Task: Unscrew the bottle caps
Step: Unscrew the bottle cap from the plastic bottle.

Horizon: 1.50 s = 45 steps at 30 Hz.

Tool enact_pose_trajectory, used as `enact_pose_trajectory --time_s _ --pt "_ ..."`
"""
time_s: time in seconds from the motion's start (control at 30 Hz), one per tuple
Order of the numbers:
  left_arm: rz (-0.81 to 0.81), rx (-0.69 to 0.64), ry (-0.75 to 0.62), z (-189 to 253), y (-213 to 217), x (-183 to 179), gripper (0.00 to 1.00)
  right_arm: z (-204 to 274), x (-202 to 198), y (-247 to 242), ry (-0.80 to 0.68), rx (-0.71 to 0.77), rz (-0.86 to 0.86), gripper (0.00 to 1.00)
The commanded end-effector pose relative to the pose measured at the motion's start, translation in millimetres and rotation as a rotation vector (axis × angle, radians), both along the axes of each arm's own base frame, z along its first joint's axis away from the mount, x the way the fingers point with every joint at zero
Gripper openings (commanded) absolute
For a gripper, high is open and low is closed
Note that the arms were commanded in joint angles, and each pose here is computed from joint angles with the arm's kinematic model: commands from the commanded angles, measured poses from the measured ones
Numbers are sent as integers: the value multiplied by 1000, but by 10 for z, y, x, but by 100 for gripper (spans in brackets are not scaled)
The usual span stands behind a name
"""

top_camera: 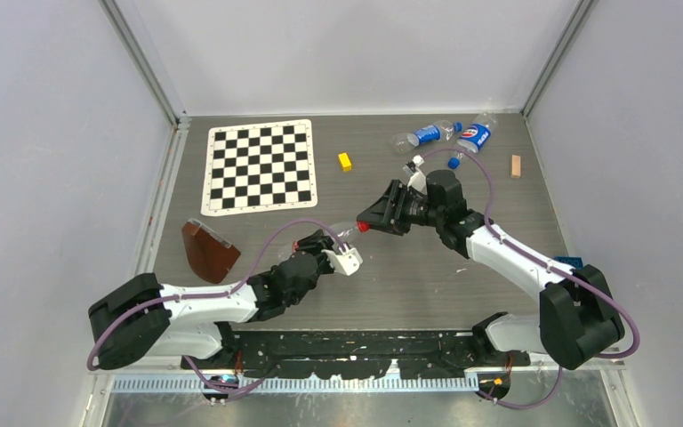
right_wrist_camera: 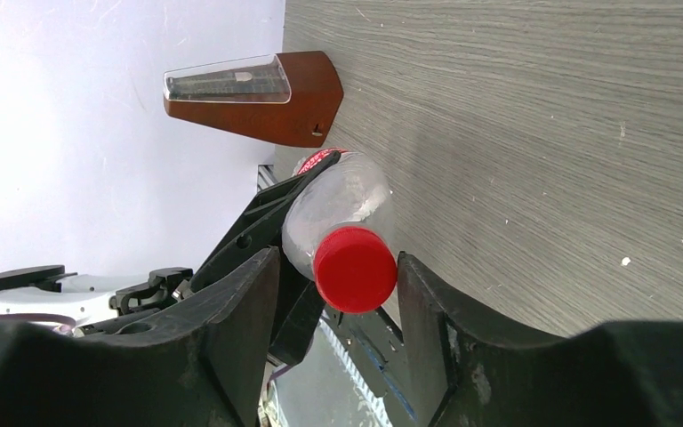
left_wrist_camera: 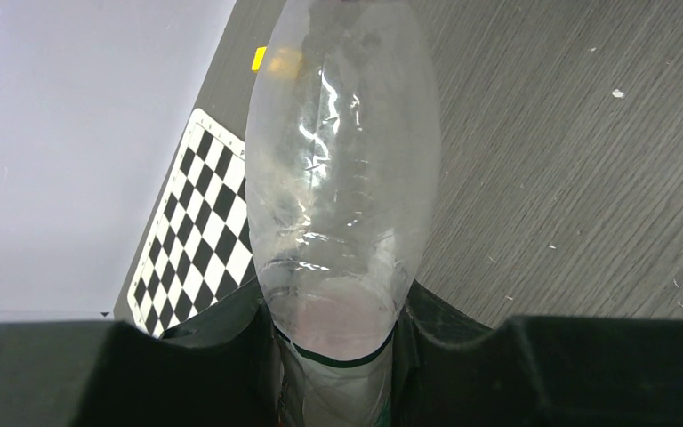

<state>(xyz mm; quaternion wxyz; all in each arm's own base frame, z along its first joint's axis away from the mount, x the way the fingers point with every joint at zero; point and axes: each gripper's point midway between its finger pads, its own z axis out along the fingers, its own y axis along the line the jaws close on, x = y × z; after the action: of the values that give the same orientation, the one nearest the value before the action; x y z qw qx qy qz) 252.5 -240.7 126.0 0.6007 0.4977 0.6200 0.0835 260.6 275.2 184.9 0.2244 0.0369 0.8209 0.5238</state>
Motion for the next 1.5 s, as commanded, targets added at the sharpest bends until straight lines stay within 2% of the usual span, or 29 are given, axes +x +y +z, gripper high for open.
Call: enact_pose_trajectory --time_s 0.0,0.6,0.73,0.8,0.87,1.1,1.47 --pt "18 -87 -58 307 -97 70 4 230 63 42 -76 25 16 55" --pt "29 -110 -52 327 -70 62 4 265 -26 53 -91 43 60 50" --pt "28 -124 -49 339 -72 53 4 268 -35 64 -92 51 69 44" --pt "28 -135 -47 355 -80 52 4 264 -42 70 -92 54 75 34" --pt "26 -140 -41 357 -90 48 4 271 -42 72 -92 59 76 33" --pt "20 -138 -29 321 -105 41 4 307 -58 76 -98 73 77 51" --pt "32 -143 -24 309 -104 52 4 278 -74 76 -88 71 85 53"
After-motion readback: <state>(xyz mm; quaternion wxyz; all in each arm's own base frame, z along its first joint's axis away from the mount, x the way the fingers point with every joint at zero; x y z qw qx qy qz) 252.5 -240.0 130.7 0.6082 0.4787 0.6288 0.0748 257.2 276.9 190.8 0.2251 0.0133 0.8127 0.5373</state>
